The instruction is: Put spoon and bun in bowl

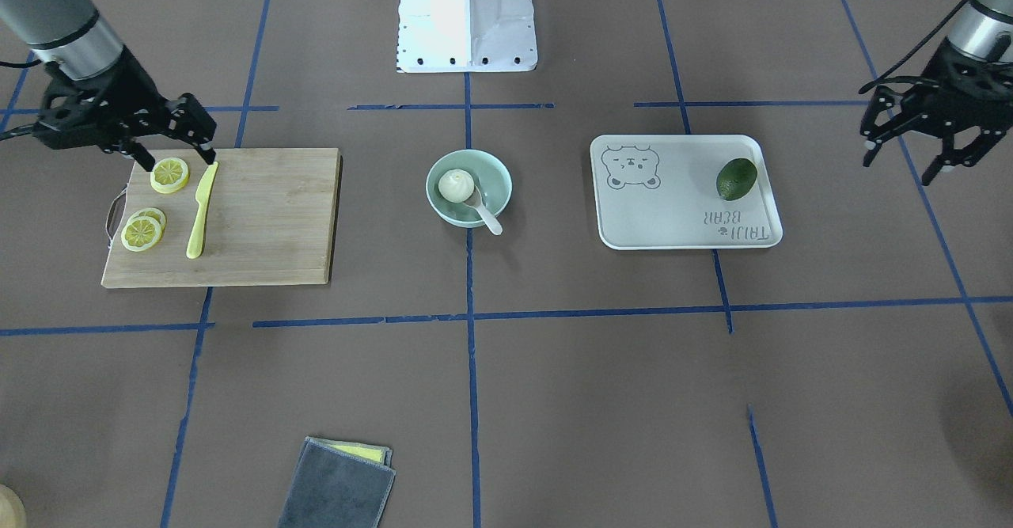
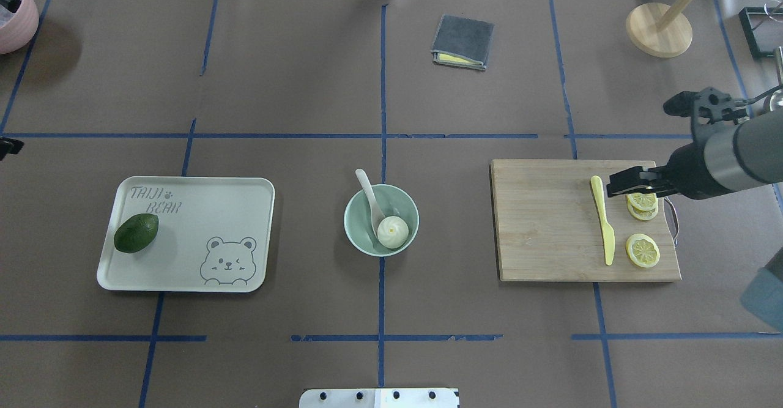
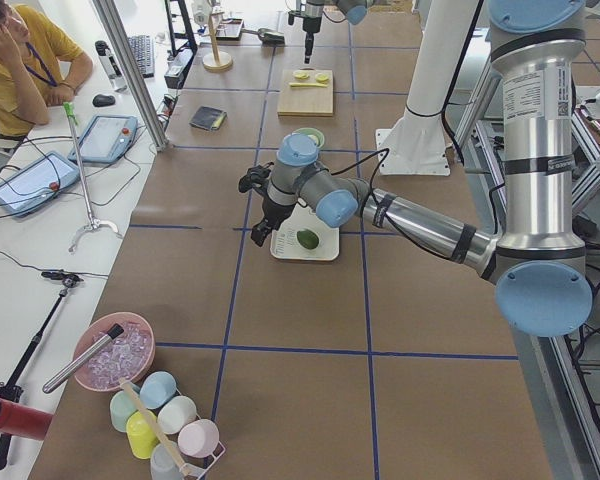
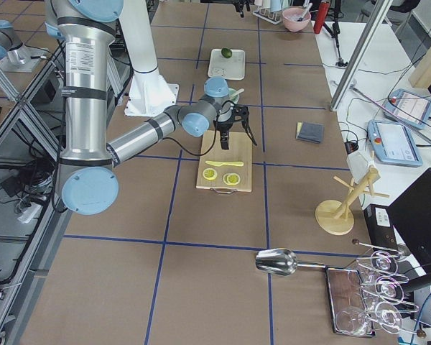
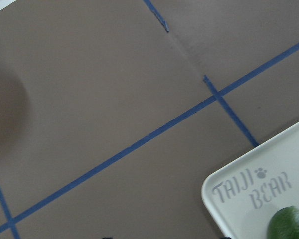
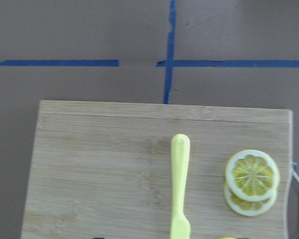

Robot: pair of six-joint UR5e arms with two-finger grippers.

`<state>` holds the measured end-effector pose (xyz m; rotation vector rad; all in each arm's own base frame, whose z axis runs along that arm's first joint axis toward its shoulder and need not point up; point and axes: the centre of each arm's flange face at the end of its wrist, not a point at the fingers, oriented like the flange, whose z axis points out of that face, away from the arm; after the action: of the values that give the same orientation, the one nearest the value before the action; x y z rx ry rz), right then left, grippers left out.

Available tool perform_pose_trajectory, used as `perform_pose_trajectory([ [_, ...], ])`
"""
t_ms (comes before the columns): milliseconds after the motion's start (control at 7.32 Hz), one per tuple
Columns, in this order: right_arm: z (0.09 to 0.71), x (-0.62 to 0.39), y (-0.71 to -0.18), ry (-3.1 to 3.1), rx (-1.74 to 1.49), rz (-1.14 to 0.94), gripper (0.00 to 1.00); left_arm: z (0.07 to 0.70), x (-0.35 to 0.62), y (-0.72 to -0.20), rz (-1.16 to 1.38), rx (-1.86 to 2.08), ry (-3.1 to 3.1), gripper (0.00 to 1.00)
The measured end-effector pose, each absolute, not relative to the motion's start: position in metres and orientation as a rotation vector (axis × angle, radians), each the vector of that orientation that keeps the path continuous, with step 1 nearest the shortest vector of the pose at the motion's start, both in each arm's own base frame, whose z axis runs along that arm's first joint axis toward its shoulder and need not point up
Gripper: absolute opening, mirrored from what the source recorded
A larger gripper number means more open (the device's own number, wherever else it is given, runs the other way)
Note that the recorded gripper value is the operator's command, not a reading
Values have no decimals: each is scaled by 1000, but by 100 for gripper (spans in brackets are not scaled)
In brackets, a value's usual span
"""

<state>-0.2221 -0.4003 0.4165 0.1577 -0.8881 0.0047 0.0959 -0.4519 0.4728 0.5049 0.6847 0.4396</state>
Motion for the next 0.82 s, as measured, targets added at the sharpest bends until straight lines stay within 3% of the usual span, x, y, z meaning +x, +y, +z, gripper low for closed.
perform_pose_trajectory([
  [547, 499, -58, -409, -847, 197, -144, 89, 558, 11, -454, 442, 429, 763, 84],
  [683, 518, -28, -410, -816, 191, -192, 90, 563, 8, -452, 427, 390, 776, 97],
  [820, 540, -5, -411, -792, 177, -245, 100, 566, 3, -451, 402, 337, 781, 100],
])
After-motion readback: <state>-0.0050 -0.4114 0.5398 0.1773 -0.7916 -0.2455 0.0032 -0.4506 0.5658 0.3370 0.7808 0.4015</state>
